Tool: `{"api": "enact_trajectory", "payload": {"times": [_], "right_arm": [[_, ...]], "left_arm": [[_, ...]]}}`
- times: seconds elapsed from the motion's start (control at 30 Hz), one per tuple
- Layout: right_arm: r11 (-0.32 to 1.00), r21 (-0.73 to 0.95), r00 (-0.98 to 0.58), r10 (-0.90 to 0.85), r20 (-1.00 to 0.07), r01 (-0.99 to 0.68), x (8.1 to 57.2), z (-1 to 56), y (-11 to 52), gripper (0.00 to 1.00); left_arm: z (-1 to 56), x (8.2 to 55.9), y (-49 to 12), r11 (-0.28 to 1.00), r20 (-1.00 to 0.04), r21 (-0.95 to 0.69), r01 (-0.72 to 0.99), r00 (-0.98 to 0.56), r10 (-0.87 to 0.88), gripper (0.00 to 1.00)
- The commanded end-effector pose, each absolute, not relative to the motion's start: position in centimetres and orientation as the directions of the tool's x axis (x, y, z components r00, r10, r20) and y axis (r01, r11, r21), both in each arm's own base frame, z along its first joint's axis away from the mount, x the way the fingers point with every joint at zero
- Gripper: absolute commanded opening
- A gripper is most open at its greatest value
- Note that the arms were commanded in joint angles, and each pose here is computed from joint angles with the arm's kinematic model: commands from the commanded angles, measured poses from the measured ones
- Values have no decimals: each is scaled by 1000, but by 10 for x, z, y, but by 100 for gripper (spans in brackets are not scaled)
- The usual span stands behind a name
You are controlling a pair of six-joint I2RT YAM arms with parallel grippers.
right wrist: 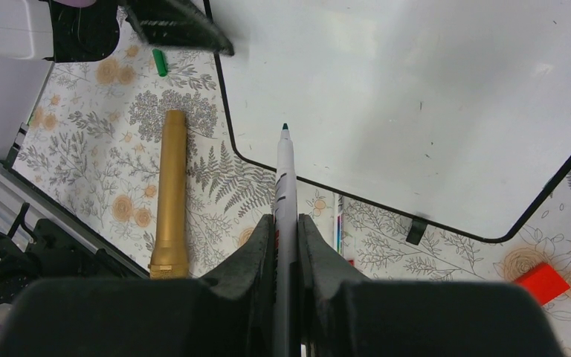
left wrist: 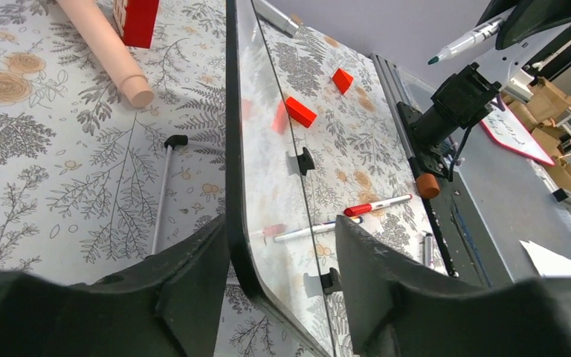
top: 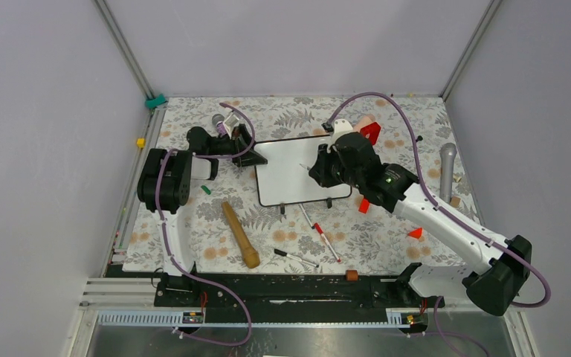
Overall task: Write a sentence on the whiteboard
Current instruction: Adjust the whiteboard at the center of the board.
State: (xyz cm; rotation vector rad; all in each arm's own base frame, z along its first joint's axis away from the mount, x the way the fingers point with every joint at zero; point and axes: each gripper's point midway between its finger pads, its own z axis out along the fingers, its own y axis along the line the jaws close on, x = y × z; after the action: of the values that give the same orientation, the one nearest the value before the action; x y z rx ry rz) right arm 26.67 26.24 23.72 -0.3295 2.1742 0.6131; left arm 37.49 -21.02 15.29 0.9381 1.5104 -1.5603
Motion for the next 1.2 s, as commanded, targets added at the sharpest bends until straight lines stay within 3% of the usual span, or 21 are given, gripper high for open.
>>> {"api": "enact_trajectory", "payload": {"times": [0.0,0.03,0.1,0.13,0.73,0.9,1.17], "right_arm": [[846,312,-559,21,-829,-431,282,263,266,0],[845,313,-557,22,-830,-433,282,263,267,0],[845,313,-559,20,-829,-433,282,262,267,0],[846,312,-559,19,-829,-433,283,261,267,0],[851,297,-543,17,-839,-432,288,262,268,0],[860,283,-535,14,-845,-424,290,262,265,0],[870,264,-530,3,-848,-417,291,259,262,0]], "left_arm": [[173,373,-210,-40,-949,-314,949,-315,-16,33],[172,372,-210,-58,-946,-322,945,-323,2,17],[170,374,-213,-87,-938,-347,934,-346,29,2],[167,375,-214,-96,-931,-364,926,-362,39,0],[168,392,-213,-64,-907,-421,905,-421,12,0],[167,395,-212,-62,-898,-439,896,-439,13,27],[167,395,-212,-63,-901,-434,899,-434,14,57]]}}
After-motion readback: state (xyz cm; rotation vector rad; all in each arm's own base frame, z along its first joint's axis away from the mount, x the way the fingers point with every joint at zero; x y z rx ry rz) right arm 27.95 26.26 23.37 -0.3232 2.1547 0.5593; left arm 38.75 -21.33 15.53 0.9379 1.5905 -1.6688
